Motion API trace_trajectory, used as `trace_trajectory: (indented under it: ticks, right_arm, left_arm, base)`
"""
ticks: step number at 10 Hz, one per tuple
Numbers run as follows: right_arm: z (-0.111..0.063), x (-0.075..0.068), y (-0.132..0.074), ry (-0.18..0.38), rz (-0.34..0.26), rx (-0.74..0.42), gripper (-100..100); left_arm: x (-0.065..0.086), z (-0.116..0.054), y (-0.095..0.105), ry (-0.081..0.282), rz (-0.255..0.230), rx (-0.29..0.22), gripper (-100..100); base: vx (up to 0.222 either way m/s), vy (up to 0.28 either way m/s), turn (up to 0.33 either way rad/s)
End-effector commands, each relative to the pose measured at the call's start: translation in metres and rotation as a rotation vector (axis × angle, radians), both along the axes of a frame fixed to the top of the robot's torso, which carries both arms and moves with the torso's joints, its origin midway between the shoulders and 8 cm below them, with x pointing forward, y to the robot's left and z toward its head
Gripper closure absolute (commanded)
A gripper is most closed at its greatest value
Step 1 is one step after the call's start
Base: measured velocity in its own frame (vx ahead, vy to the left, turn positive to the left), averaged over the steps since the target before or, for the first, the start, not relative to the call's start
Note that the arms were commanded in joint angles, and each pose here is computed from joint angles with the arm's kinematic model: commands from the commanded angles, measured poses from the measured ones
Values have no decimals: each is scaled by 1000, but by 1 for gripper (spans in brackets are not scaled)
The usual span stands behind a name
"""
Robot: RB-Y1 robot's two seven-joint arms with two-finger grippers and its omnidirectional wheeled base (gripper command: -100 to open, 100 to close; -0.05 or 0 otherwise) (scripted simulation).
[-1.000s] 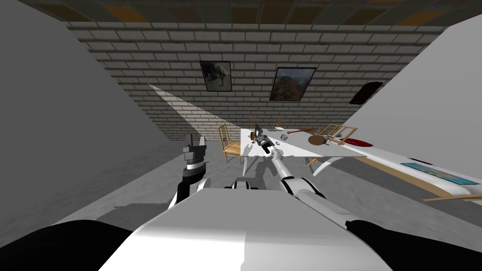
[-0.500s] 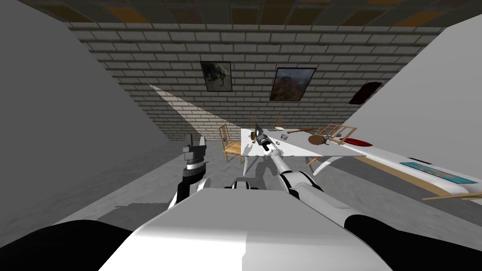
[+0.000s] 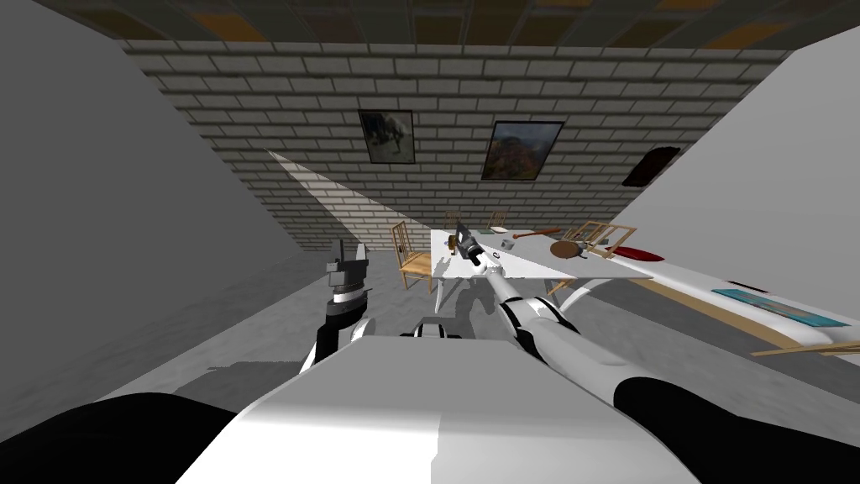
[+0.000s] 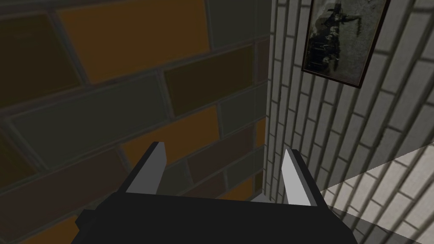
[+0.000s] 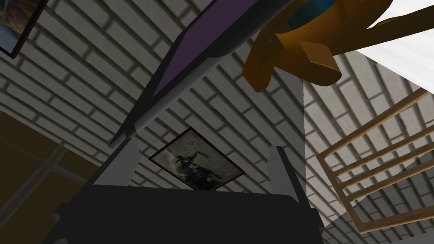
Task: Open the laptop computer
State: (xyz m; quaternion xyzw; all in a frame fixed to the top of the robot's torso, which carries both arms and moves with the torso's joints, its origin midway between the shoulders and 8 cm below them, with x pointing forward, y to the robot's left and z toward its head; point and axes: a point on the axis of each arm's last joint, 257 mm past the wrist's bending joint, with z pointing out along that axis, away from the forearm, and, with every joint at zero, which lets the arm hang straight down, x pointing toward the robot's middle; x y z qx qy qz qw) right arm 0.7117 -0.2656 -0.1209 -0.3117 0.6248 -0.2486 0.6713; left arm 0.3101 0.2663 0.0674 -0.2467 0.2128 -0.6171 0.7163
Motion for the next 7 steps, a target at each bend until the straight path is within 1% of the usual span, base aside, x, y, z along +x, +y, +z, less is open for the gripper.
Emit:
trace_trajectory:
  ticks: [1, 4, 6, 7]
  right_arm:
    - [1, 8, -16, 10, -34, -79, -100]
    - [11, 18, -41, 17, -83, -192, -100]
    - [16, 21, -50, 18, -102, -238, -100]
    - [15, 19, -47, 18, -96, -221, -100]
  left_arm:
    - [0, 0, 0, 0, 0, 0, 0]
    - [0, 0, 0, 0, 0, 0, 0]
    - [0, 0, 0, 0, 0, 0, 0]
    - [0, 0, 0, 0, 0, 0, 0]
  base:
    - [-12, 16, 3]
    - [-12, 23, -3]
    - [-8, 16, -2]
    - [-3, 5, 0]
